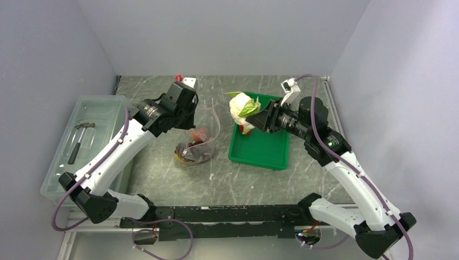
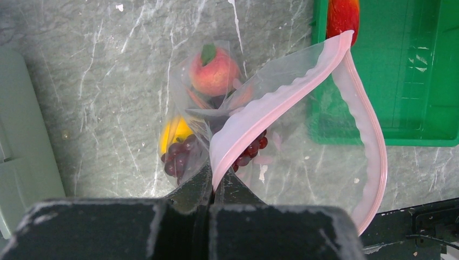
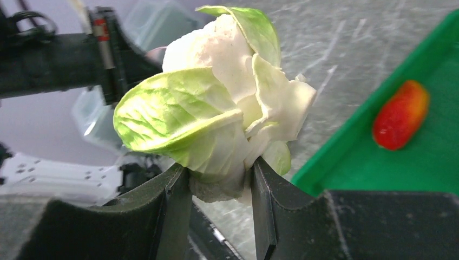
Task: Place the food in the zip-top bag and seal the zipper
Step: Place the fake vegetable in the zipper food storage bag.
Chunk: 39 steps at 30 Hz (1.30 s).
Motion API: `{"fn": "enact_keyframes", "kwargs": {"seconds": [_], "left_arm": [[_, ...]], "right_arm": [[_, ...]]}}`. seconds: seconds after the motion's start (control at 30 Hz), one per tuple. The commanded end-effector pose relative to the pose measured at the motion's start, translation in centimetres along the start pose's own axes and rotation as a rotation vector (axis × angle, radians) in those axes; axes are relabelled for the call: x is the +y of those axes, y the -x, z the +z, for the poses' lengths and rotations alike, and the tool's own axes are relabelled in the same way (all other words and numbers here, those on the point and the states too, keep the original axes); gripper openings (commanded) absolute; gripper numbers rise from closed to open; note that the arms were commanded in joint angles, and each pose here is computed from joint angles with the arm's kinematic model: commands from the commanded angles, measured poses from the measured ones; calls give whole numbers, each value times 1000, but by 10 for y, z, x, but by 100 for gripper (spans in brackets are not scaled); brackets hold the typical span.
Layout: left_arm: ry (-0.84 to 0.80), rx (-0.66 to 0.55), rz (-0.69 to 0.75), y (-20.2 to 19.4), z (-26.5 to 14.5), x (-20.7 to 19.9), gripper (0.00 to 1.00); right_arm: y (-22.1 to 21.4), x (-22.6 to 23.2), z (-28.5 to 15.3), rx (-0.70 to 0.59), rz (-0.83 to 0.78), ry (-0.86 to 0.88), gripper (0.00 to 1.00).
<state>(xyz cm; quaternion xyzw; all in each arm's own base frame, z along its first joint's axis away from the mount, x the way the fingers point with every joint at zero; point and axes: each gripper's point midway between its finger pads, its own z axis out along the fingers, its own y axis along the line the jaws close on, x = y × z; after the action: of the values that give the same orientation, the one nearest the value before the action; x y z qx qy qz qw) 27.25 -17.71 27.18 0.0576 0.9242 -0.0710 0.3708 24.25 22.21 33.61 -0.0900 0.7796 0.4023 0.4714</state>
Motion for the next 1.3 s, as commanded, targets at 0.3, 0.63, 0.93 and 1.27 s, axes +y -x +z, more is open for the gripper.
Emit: {"fn": "enact_keyframes", "kwargs": {"seconds": [0.3, 0.63, 0.93, 1.27], "left_arm": [[-40, -50, -41, 10, -6, -6, 0], [-62, -59, -66, 11, -8, -9, 0], [-77, -72, -74, 16, -14, -12, 0], [-98, -91, -84, 20, -24, -12, 1]], "right_arm": [[27, 101, -3, -63, 160, 314, 26], [31, 109, 19, -105, 333, 276, 22], [14, 112, 43, -99, 447, 237, 21], [-38, 100, 71, -18, 462, 121, 20]]}}
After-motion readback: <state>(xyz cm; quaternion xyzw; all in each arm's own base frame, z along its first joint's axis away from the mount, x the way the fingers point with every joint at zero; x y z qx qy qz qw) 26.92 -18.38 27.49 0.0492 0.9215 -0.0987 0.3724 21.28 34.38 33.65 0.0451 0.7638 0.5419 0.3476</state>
